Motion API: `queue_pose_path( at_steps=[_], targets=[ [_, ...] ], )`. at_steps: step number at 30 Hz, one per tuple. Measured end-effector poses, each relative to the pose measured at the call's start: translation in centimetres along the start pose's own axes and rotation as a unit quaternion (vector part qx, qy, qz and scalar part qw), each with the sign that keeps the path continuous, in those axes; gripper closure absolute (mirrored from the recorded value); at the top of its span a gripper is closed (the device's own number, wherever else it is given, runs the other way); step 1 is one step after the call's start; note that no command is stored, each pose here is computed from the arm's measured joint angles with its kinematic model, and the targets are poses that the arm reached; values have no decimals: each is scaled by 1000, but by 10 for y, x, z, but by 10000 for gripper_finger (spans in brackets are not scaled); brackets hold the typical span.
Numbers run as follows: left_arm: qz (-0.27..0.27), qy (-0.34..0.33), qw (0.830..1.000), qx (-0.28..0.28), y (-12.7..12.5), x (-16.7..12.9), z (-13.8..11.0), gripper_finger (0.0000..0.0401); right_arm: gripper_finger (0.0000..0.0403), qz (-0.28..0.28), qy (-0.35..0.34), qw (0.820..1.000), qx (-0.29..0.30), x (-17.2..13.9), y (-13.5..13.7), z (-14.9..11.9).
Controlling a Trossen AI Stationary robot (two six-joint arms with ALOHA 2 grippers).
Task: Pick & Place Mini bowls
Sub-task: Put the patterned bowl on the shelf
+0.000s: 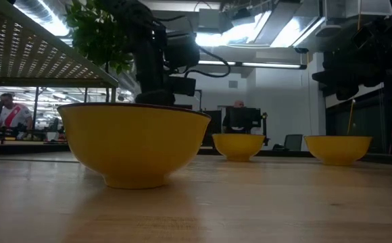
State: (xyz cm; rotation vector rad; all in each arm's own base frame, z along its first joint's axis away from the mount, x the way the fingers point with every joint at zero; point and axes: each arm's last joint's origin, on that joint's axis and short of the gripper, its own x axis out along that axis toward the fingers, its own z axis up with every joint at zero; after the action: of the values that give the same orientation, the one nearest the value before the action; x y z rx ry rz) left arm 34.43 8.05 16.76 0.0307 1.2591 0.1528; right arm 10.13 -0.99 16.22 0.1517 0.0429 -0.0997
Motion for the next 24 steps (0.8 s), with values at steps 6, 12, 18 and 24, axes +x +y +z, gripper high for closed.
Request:
queue_pose_path(
  at_steps=[6, 12, 18, 24],
  targets=[
    [-3, -8, 1000, 14, 1, -7, -1, 389, 188, 0, 0, 1000, 0, 0, 0, 0],
    [-11, -39, 999, 36, 0, -27, 0, 393, 188, 0, 0, 1000, 0, 0, 0, 0],
    [-2, -68, 995, 71, -3, -50, 1, 393, 188, 0, 0, 1000, 0, 0, 0, 0],
    [9, -116, 985, 124, -12, -84, -1, 393, 188, 0, 0, 1000, 0, 0, 0, 0]
  ],
)
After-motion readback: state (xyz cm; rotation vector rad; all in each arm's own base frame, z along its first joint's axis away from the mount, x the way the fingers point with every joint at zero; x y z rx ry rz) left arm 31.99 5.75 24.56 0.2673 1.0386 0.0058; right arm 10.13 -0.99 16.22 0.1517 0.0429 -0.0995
